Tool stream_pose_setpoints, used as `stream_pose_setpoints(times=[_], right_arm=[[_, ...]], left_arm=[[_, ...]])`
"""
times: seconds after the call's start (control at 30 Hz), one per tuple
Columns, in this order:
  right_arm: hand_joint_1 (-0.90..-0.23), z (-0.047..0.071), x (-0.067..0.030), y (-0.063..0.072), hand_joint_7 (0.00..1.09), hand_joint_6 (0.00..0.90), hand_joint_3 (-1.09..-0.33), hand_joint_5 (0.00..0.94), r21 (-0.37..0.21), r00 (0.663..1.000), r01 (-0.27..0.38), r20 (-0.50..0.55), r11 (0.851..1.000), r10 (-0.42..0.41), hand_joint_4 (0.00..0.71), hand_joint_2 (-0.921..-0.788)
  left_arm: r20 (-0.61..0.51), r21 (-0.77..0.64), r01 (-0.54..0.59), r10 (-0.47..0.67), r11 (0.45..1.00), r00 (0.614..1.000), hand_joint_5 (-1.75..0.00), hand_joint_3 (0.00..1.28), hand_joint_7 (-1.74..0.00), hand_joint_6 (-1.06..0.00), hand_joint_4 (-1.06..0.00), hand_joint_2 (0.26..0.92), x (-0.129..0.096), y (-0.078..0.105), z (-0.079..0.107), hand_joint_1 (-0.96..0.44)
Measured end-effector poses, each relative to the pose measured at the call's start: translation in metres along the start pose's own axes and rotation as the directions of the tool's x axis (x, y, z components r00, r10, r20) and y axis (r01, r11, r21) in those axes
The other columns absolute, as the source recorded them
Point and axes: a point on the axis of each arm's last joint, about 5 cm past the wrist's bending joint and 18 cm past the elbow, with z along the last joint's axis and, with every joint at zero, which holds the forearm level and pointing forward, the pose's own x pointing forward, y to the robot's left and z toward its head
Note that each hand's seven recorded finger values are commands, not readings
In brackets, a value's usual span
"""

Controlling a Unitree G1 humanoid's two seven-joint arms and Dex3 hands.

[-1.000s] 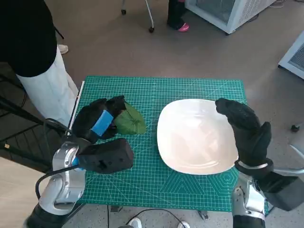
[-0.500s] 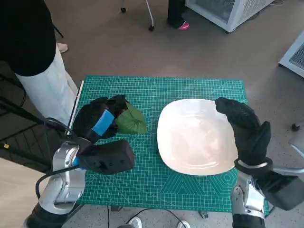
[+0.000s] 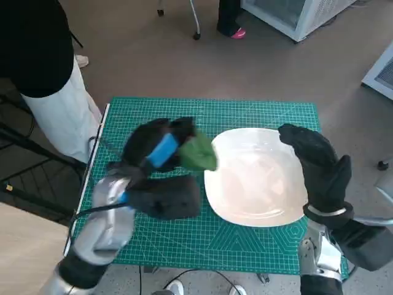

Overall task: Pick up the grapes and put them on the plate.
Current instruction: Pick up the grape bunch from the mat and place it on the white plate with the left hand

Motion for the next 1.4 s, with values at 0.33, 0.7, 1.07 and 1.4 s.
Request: stream_pose_setpoints(times=[0.33, 0.7, 1.07, 1.4], right_arm=[[-0.432, 0.002, -0.0033, -0.007, 0.00, 0.562, -0.558, 0.000, -0.003, 0.999, 0.033, 0.022, 0.999, -0.033, 0.618, -0.921], [-0.436, 0.004, -0.0069, -0.012, 0.01, 0.569, -0.543, 0.001, -0.011, 0.998, 0.056, 0.034, 0.998, -0.056, 0.620, -0.921], [-0.435, 0.006, -0.0146, -0.015, 0.01, 0.570, -0.535, 0.001, -0.035, 0.994, 0.095, 0.048, 0.995, -0.094, 0.621, -0.921], [-0.439, 0.007, -0.0168, -0.016, 0.00, 0.570, -0.533, 0.001, -0.042, 0.993, 0.107, 0.050, 0.993, -0.105, 0.621, -0.921]], left_arm=[[0.096, 0.061, 0.068, -0.074, 0.996, 0.993, -1.34, 0.07, -0.96, -0.67, -0.67, 0.921, 0.031, -0.008, 0.026, 0.00], [0.204, 0.100, 0.145, -0.163, 0.984, 0.965, -1.32, 0.08, -1.01, -0.65, -0.67, 0.920, 0.054, -0.025, 0.050, 0.00], [0.241, 0.124, 0.196, -0.221, 0.973, 0.945, -1.39, 0.13, -1.06, -0.60, -0.60, 0.921, 0.067, -0.034, 0.057, 0.00], [0.236, 0.121, 0.220, -0.244, 0.968, 0.941, -1.34, 0.13, -1.13, -0.57, -0.62, 0.920, 0.069, -0.042, 0.057, 0.00]])
